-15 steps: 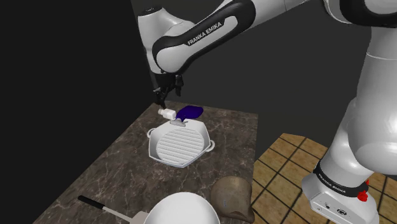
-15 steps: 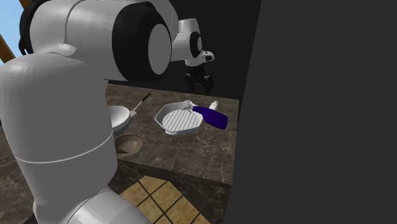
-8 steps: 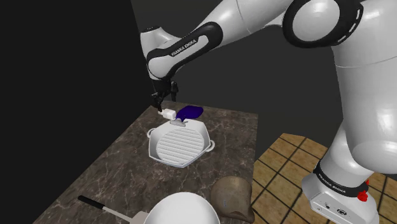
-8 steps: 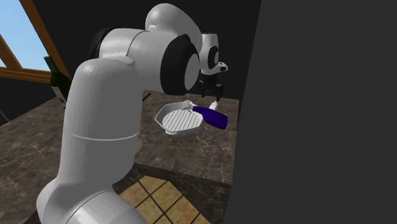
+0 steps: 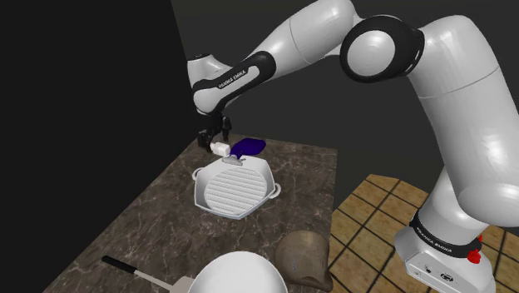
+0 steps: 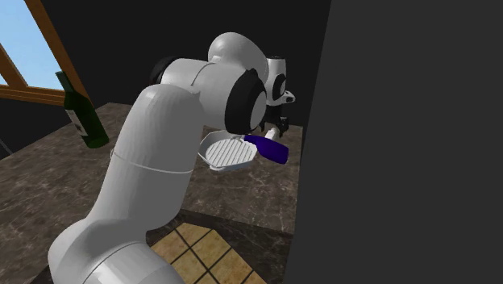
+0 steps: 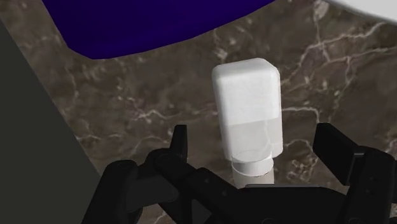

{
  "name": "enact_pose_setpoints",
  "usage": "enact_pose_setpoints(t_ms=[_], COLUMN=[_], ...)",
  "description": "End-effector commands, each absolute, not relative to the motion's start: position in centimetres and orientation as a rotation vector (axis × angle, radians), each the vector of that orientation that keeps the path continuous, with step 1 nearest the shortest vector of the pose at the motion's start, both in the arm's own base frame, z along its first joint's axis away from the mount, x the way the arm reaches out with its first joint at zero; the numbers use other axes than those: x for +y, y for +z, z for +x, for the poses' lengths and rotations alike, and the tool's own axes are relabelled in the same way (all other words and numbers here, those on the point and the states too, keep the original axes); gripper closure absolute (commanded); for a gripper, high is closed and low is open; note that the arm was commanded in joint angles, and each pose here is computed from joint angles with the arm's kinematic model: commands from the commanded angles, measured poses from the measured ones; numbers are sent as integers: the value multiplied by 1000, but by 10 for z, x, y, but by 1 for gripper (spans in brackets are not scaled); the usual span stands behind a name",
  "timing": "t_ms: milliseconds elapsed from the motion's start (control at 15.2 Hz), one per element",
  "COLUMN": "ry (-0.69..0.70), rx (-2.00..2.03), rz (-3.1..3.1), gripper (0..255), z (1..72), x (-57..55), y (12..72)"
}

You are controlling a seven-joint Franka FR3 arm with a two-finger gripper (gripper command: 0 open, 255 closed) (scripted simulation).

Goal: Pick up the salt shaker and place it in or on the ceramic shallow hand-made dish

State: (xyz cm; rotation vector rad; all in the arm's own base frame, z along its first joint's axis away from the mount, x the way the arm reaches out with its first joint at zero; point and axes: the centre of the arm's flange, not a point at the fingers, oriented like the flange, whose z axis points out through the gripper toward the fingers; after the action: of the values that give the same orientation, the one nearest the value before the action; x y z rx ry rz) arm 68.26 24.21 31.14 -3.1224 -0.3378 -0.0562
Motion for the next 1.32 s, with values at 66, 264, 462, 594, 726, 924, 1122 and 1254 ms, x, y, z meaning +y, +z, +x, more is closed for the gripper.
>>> enact_pose_setpoints(t_ms=[66, 264, 462, 594, 726, 924, 1122, 1254], ry=[-57, -57, -57, -56, -56, -56, -56, -57], rx=[-338, -338, -338, -338, -338, -338, -338, -338], rz=[-3122, -3122, -3122, -3122, -3122, -3122, -3122, -3122], gripper=[0, 0, 0, 0, 255, 255, 255, 255], z=[684, 684, 684, 684, 684, 684, 684, 684], x=[243, 243, 243, 243, 243, 243, 243, 243], y=[295, 292, 292, 292, 292, 292, 292, 292])
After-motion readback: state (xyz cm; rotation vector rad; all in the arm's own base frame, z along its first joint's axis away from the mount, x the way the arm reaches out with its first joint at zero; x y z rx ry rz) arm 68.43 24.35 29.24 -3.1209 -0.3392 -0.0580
